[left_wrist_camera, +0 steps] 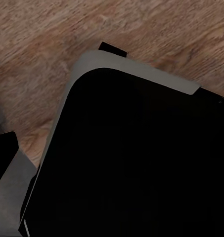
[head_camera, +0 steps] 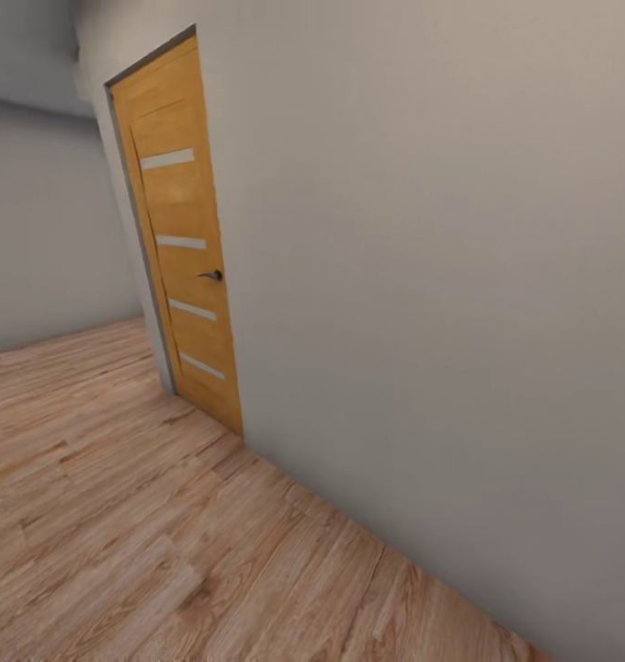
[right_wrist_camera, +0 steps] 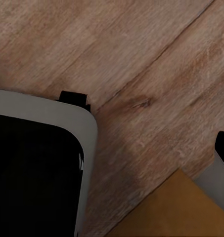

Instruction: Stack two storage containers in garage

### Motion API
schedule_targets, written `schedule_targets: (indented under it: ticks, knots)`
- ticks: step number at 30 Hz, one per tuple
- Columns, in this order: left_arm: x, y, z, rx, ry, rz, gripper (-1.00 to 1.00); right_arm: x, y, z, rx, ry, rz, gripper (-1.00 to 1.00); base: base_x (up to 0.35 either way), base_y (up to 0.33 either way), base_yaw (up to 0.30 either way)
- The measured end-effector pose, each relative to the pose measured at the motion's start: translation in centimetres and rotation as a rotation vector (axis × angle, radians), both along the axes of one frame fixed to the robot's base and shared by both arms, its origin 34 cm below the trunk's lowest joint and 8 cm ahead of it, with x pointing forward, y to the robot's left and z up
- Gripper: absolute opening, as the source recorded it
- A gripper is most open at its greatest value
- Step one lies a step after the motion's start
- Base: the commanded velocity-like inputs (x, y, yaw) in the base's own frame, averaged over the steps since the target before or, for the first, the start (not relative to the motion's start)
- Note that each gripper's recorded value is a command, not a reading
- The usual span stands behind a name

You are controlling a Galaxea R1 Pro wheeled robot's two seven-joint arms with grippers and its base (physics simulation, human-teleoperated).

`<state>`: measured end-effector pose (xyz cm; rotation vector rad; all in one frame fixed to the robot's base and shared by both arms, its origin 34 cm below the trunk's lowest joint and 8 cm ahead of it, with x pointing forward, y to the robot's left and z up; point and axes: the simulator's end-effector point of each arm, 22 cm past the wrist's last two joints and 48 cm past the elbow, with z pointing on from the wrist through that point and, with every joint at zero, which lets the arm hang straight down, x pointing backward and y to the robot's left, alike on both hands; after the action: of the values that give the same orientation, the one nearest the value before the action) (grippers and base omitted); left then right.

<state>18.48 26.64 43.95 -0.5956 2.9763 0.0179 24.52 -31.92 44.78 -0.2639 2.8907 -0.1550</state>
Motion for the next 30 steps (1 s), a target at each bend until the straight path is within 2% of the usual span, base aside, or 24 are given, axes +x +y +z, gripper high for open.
schedule_targets:
  ticks: [30]
  knots:
    - [-0.04,0.01,0.0,0.0,0.0,0.0,1.0,0.0,0.01,0.0,0.0,0.0,0.002,1.0,0.0,0.0,0.292]
